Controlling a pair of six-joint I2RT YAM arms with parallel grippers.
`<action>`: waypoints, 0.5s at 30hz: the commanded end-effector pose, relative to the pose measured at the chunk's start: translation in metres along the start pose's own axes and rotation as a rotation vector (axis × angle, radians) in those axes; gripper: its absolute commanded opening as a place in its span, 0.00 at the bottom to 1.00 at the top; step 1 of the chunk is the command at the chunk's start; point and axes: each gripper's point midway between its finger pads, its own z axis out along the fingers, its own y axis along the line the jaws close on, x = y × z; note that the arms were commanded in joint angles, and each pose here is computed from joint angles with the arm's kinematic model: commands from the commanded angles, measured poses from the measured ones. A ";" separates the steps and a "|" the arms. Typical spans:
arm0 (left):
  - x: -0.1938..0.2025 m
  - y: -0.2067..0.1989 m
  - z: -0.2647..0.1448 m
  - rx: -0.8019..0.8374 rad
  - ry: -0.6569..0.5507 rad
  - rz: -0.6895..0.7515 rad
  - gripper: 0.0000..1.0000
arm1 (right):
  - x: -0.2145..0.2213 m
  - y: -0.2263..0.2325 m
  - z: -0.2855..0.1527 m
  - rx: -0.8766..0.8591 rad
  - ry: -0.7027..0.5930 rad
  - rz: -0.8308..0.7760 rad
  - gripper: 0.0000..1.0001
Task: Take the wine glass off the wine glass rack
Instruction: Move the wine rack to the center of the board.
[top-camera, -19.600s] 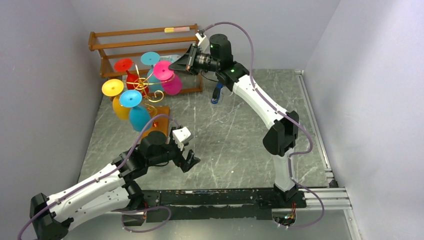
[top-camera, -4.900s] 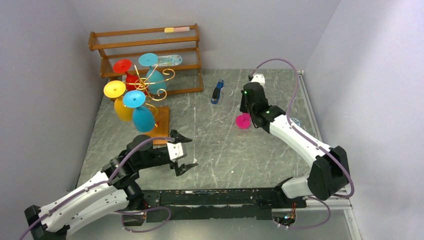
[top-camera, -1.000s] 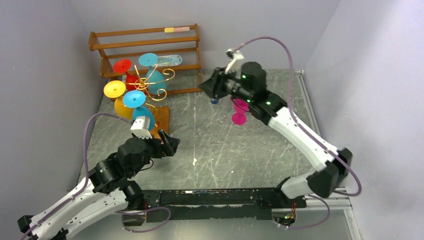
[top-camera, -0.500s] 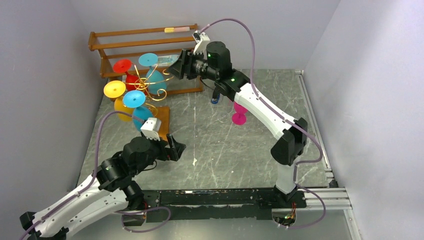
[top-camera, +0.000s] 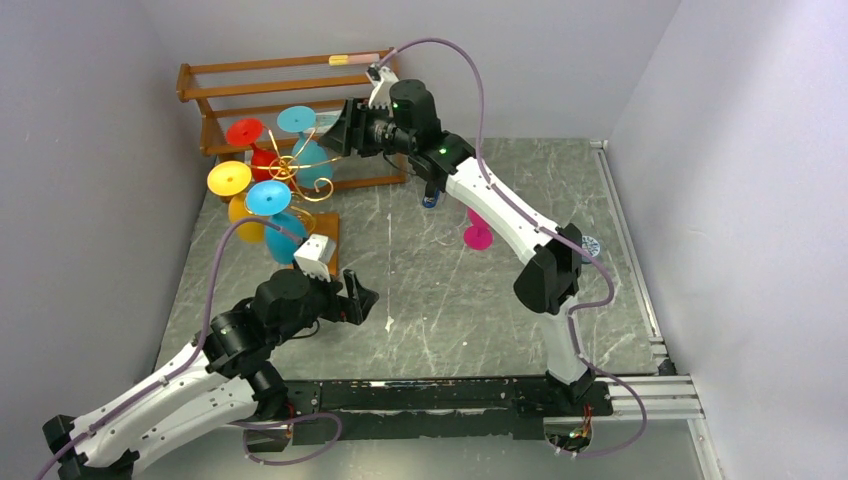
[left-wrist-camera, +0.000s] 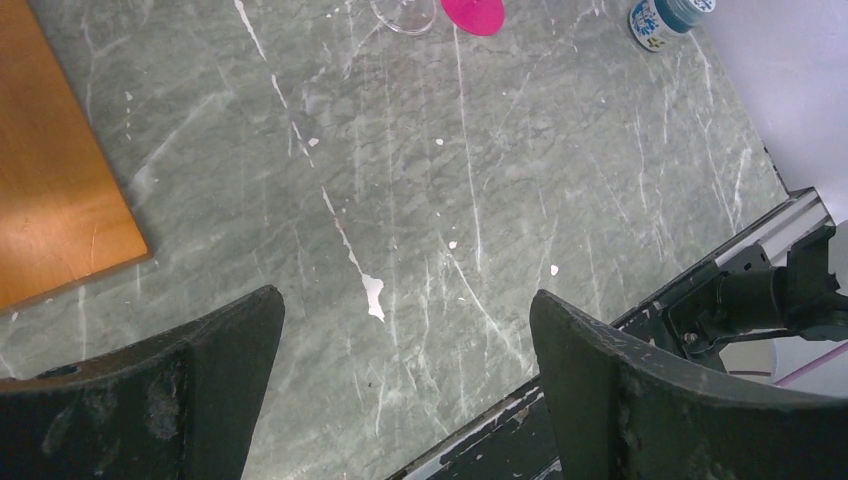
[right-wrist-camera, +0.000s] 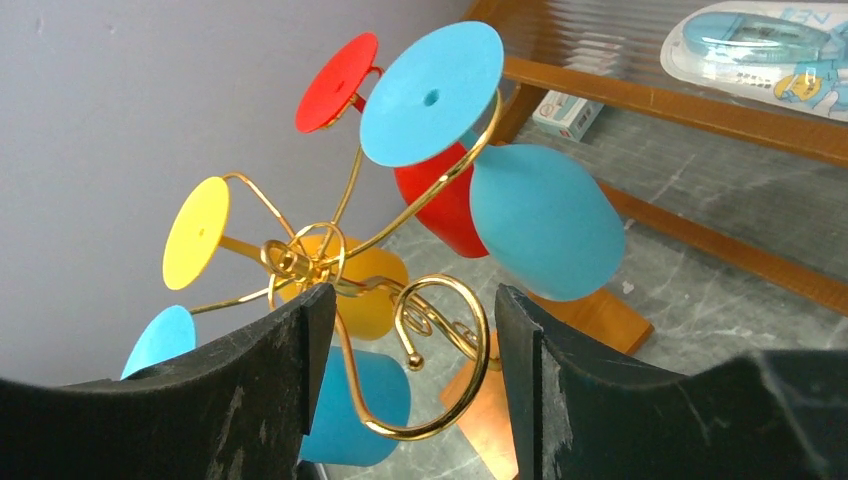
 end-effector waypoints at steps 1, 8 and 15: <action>-0.011 -0.008 -0.003 0.039 -0.031 0.001 0.97 | 0.007 -0.001 0.004 0.003 0.032 -0.003 0.64; -0.015 -0.006 -0.006 0.028 -0.047 0.003 0.97 | 0.019 -0.014 0.011 0.035 0.071 -0.005 0.58; -0.014 -0.006 -0.006 0.029 -0.043 0.005 0.97 | 0.019 -0.014 0.015 0.027 0.065 -0.009 0.49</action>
